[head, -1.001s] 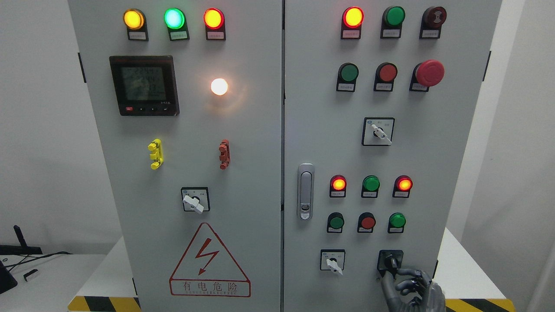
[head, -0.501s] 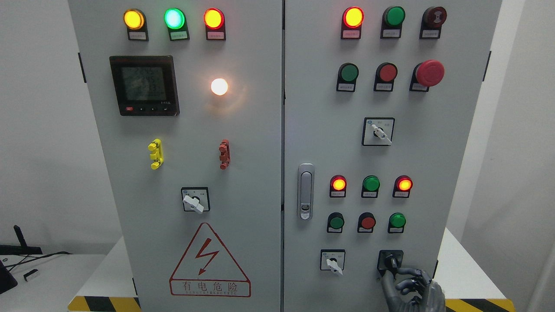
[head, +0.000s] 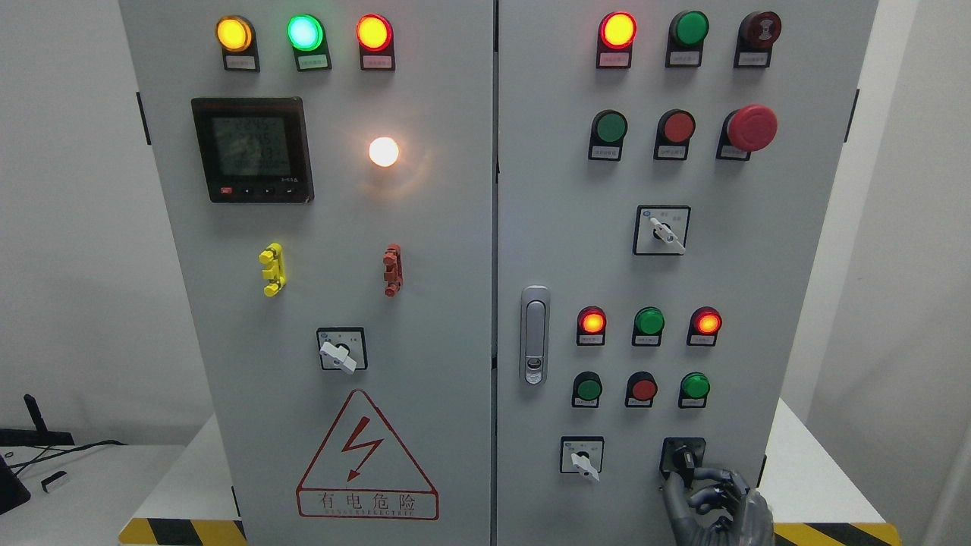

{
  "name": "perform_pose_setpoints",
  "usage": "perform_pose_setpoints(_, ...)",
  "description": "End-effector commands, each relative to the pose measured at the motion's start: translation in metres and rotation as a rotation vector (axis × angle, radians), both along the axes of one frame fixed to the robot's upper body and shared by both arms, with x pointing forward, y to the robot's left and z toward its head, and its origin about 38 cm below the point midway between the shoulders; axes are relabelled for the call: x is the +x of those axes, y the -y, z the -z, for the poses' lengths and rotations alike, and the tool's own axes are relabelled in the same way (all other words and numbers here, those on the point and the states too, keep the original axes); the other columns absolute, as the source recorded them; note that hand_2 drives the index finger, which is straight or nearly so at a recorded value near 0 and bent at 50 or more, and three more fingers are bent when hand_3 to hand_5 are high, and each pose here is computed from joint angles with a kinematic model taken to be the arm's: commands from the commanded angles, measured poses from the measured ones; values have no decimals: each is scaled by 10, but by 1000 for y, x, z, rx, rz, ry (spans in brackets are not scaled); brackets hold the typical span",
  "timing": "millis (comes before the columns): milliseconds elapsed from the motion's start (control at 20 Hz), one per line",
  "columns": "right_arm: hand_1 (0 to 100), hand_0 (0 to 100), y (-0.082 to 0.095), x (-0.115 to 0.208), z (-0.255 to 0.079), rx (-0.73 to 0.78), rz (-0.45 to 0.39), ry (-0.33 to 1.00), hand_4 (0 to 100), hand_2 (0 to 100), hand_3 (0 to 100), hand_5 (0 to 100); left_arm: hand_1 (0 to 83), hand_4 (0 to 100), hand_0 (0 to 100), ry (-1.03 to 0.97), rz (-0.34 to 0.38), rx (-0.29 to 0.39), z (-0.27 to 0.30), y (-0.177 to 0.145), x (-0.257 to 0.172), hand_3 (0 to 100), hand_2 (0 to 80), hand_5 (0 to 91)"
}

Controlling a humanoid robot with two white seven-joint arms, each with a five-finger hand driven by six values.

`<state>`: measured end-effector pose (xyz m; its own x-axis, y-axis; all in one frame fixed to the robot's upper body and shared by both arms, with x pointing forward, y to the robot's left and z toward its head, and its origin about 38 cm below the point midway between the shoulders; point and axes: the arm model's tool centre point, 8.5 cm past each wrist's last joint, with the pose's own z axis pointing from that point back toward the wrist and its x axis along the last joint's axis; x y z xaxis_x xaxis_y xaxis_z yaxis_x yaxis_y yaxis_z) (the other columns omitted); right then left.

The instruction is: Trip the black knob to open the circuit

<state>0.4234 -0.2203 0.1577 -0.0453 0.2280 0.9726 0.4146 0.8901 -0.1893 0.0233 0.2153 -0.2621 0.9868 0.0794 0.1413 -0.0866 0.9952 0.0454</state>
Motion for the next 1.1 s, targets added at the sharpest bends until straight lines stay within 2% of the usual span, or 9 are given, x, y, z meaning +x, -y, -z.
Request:
perform_pose_setpoints(0, 762, 404, -2, 1, 2, -2, -7, -6, 792, 511, 790, 926, 389, 0, 120, 0, 31, -1, 0, 0, 0, 0, 0, 0)
perform_pose_setpoints(1051, 820, 478, -2, 3, -2, 2, -11, 3, 794, 502, 801, 917, 389, 0, 120, 0, 31, -1, 0, 0, 0, 0, 0, 0)
